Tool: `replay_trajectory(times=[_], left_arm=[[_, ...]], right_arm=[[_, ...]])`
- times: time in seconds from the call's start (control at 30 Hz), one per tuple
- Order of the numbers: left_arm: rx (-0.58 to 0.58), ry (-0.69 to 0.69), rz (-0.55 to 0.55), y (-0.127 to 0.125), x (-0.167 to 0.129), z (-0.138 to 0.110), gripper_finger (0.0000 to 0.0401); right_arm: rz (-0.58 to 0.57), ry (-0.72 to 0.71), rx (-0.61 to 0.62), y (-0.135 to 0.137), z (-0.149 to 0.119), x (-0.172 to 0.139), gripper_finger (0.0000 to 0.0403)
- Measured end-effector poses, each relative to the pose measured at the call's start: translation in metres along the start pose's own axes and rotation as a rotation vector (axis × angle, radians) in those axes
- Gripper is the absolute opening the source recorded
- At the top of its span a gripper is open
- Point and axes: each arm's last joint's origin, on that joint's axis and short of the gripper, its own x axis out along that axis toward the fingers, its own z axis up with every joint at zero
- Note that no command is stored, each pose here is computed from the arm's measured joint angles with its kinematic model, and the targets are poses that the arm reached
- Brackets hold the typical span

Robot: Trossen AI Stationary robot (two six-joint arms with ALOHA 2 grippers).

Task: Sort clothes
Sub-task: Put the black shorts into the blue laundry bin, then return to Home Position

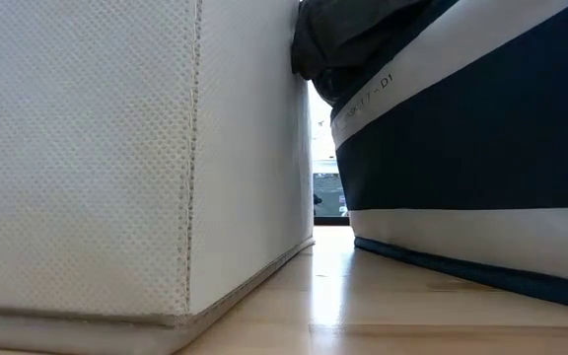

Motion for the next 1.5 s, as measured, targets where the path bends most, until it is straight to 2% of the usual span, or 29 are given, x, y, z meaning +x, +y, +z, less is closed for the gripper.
replay_trajectory(times=[0.1,0.17,0.3,0.37,0.53,0.7,0.93,1.07,1.2,1.33,1.5], left_arm=[[0.000,0.000,0.000,0.000,0.000,0.000,0.0000],[0.000,0.000,0.000,0.000,0.000,0.000,0.0000],[0.000,0.000,0.000,0.000,0.000,0.000,0.0000],[0.000,0.000,0.000,0.000,0.000,0.000,0.0000],[0.000,0.000,0.000,0.000,0.000,0.000,0.0000],[-0.001,0.000,0.000,0.000,0.000,0.000,0.0000],[0.000,0.000,0.000,0.000,0.000,0.000,0.0000],[0.000,0.000,0.000,0.000,0.000,0.000,0.0000],[0.000,0.000,0.000,0.000,0.000,0.000,0.0000],[0.000,0.000,0.000,0.000,0.000,0.000,0.0000],[-0.001,0.000,0.000,0.000,0.000,0.000,0.0000]], right_arm=[[0.030,-0.064,-0.024,0.000,0.001,-0.012,0.0010],[0.023,-0.058,0.007,-0.002,-0.001,-0.016,0.0014],[-0.044,0.007,0.113,-0.009,-0.006,-0.015,0.0029],[-0.045,0.047,0.124,-0.010,-0.008,-0.015,0.0046],[0.003,0.139,0.157,-0.008,-0.011,-0.015,0.0109],[0.075,0.331,0.213,-0.007,-0.017,-0.017,0.0163],[0.040,0.373,0.218,-0.011,-0.020,-0.017,0.0176],[0.091,0.261,0.140,-0.005,-0.014,-0.016,0.0177],[0.135,-0.047,-0.015,0.005,0.002,-0.017,0.0177],[0.011,-0.347,-0.096,0.003,0.020,-0.021,0.0177],[-0.104,-0.497,-0.246,-0.008,0.036,-0.032,0.0160]])
